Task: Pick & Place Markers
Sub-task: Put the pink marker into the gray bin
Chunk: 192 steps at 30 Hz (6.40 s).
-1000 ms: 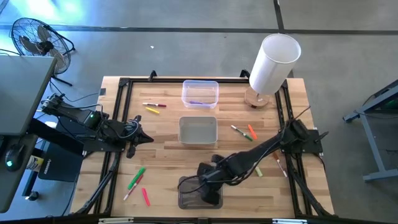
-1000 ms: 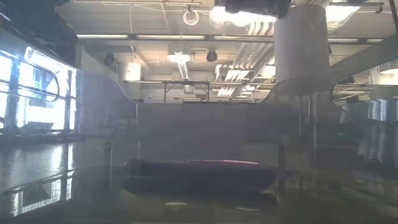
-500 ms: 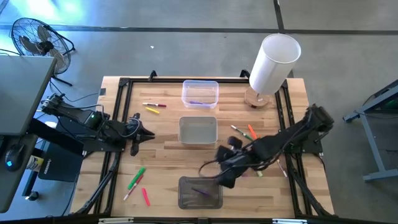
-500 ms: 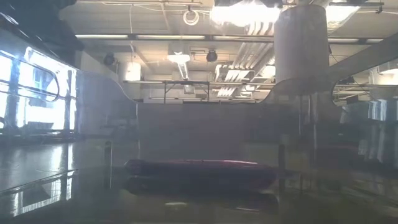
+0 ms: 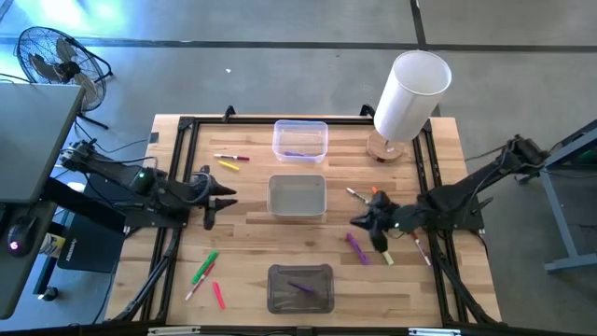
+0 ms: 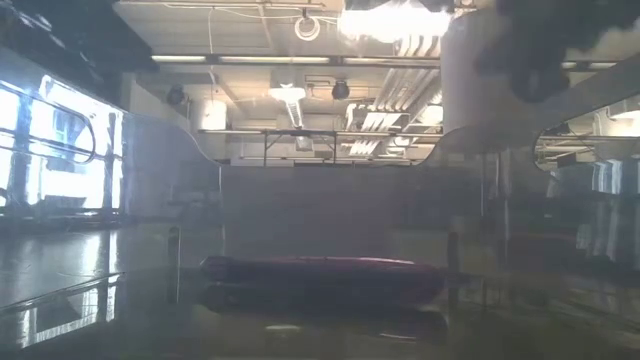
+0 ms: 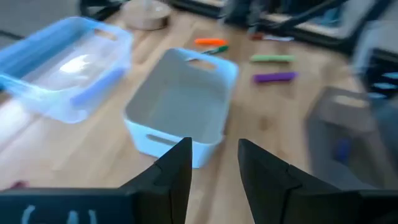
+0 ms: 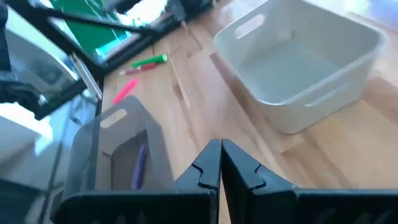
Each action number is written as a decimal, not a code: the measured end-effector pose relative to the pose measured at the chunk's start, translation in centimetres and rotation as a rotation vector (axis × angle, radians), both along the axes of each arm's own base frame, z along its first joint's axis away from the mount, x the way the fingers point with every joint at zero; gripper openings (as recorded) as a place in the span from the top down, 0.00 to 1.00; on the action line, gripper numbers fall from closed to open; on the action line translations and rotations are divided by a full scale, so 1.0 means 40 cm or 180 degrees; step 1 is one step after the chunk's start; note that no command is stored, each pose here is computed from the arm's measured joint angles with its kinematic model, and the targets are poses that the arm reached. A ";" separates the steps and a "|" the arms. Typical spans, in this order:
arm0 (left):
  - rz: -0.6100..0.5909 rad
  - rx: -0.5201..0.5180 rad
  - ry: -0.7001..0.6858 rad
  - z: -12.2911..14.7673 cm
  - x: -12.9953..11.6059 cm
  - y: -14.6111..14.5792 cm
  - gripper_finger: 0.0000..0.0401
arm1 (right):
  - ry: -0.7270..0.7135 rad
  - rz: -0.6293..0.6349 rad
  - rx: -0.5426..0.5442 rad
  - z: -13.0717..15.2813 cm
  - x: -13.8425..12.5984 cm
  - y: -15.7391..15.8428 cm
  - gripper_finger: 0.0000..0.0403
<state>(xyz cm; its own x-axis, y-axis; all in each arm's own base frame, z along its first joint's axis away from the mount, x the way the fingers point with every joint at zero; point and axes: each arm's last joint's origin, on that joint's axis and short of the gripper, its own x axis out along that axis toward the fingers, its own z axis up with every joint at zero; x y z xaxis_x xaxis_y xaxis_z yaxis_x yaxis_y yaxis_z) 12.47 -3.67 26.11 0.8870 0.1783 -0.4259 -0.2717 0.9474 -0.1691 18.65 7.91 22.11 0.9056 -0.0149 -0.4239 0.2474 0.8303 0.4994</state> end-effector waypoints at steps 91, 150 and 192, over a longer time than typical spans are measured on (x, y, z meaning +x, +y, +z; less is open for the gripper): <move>0.1916 -0.2517 0.3711 -0.277 0.032 -0.536 0.70 | -0.1152 0.0436 -0.0358 -0.066 -0.119 -0.199 1.00; 0.2197 -0.2668 0.3594 -0.330 0.075 -0.548 0.95 | -0.1111 0.0520 -0.0423 -0.069 -0.119 -0.197 1.00; 0.1904 -0.1540 0.2804 0.011 0.274 -0.371 0.96 | -0.1088 0.0670 -0.0502 -0.072 -0.120 -0.195 1.00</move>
<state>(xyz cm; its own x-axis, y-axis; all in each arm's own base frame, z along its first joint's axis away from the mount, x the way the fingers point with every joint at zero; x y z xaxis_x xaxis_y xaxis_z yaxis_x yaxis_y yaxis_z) 23.45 -18.52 26.56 0.0807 0.1184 -0.9897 -0.8558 0.5172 -0.0079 13.86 0.13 19.22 0.9838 0.1446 -0.1064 -0.0931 0.9178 0.3860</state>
